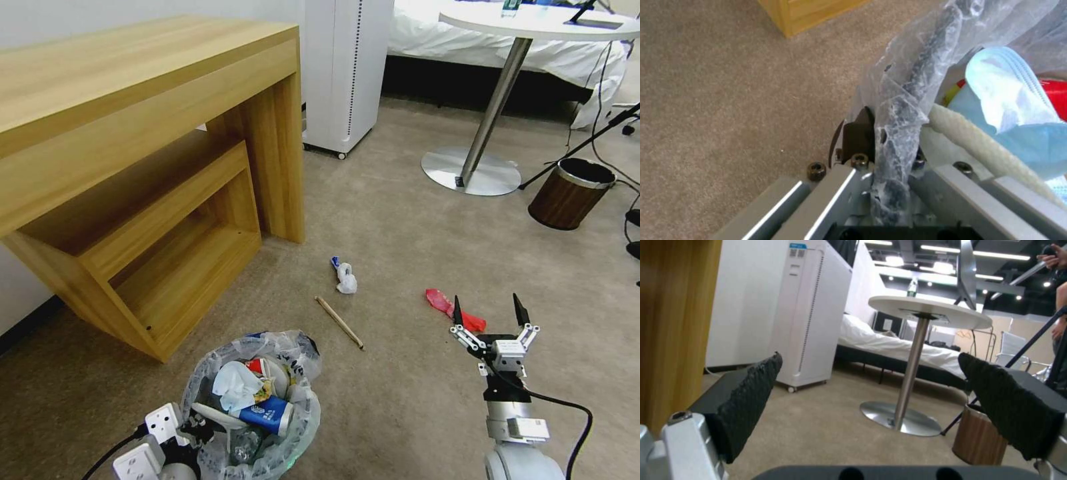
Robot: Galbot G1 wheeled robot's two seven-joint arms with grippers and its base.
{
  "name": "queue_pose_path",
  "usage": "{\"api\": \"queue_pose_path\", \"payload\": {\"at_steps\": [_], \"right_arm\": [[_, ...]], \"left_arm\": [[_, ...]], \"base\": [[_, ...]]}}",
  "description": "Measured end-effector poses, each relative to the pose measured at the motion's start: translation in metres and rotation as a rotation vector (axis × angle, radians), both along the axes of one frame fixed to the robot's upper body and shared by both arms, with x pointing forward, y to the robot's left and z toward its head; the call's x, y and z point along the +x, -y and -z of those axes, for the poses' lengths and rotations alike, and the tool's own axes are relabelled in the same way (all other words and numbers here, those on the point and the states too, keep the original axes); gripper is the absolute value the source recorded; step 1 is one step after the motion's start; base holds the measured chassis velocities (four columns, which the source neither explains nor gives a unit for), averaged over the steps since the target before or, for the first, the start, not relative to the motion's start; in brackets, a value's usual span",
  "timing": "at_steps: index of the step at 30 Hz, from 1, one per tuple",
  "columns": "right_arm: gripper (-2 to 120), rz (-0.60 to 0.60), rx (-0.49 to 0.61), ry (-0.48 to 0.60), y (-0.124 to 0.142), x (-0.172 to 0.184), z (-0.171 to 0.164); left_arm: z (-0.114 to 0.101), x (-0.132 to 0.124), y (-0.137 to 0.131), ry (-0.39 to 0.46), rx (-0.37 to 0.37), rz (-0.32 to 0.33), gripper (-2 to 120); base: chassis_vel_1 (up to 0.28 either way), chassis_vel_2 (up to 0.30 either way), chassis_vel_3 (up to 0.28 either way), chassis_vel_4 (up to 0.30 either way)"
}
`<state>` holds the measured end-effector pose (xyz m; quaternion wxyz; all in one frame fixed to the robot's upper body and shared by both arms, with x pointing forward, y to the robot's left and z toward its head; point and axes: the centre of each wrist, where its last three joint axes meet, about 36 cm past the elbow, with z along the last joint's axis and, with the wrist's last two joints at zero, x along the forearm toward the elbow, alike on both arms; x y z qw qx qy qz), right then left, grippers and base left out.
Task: Pick up the trash bin and place the garbage on the floor into it.
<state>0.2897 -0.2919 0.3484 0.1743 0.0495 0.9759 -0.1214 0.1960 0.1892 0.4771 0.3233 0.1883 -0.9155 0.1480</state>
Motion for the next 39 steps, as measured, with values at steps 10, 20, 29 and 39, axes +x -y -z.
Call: {"api": "queue_pose_path", "payload": {"at_steps": [10, 20, 29, 39], "right_arm": [[100, -0.015, -0.001, -0.009, -0.004, -0.002, 0.001], [100, -0.041, -0.007, -0.003, 0.001, -0.005, 0.007], [100, -0.052, -0.001, 0.003, -0.001, -0.004, 0.004], [100, -0.042, 0.017, 0.009, -0.002, -0.002, 0.004]], "left_arm": [[0.001, -0.002, 0.003, -0.006, 0.001, 0.004, 0], [0.001, -0.004, 0.008, -0.006, -0.001, 0.012, 0], [0.003, -0.005, 0.014, -0.007, -0.003, 0.02, 0], [0.003, -0.004, 0.01, 0.002, 0.001, 0.01, 0]], "base": [[0.0, 0.0, 0.0, 0.0], [0.0, 0.0, 0.0, 0.0], [-0.134, 0.137, 0.136, -0.135], [-0.243, 0.232, 0.248, -0.234]]}}
